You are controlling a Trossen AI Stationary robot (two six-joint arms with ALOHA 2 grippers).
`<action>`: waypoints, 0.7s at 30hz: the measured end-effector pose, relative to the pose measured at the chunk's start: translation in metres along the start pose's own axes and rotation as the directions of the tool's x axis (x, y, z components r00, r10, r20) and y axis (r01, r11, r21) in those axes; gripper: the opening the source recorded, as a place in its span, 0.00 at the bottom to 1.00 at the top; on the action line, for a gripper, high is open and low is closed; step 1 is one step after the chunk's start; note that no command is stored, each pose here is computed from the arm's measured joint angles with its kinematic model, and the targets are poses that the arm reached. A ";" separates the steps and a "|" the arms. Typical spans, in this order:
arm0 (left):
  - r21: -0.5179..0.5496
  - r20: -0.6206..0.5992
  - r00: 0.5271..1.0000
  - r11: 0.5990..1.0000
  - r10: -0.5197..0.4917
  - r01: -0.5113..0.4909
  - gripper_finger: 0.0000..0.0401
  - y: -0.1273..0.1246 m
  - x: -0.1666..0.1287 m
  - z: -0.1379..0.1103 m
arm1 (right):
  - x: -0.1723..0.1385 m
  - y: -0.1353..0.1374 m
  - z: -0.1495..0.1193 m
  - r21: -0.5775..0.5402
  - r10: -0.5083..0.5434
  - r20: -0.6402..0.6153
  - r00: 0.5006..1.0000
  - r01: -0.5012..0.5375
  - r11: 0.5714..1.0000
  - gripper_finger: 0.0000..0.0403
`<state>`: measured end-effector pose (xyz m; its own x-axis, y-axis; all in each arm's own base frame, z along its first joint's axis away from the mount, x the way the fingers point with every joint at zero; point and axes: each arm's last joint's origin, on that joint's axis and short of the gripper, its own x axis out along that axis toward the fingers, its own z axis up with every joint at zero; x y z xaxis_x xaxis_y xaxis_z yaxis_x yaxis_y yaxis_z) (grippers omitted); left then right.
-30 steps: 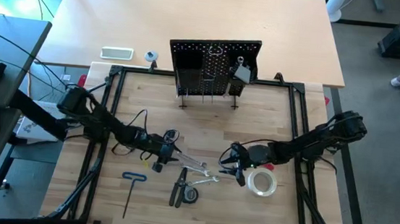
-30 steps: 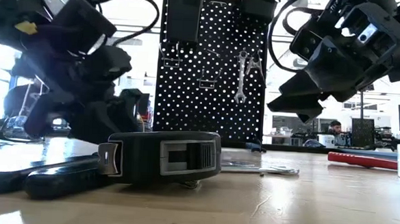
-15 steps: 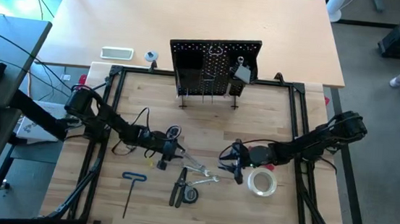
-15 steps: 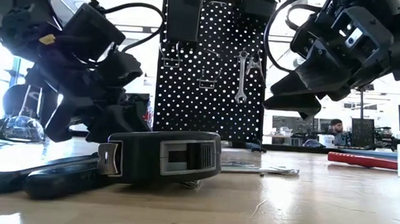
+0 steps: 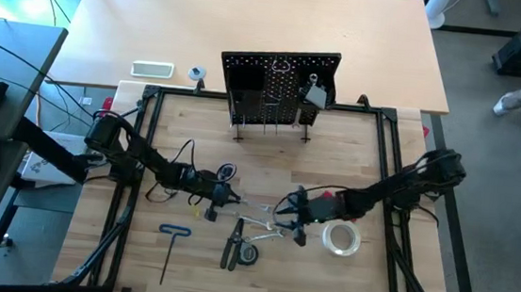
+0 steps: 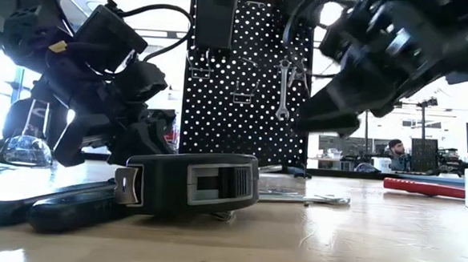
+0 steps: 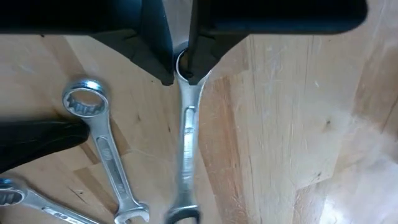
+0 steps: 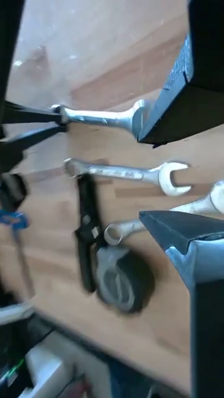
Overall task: Hang tools onto peg board
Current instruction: Hang the top silver wrench on the pegboard
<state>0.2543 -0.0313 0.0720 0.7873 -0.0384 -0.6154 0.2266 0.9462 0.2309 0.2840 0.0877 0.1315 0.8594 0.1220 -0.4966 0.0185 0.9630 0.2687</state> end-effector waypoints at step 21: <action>0.000 0.003 1.000 1.000 -0.008 0.008 0.06 0.000 0.000 0.000 | 0.049 -0.013 0.076 -0.238 -0.221 -0.302 0.927 0.151 0.960 0.52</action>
<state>0.2538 -0.0315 0.0718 0.7874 -0.0469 -0.6146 0.2326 0.9460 0.2258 0.3641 0.0632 0.1664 0.6383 -0.0267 -0.7693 0.0257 0.9996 -0.0134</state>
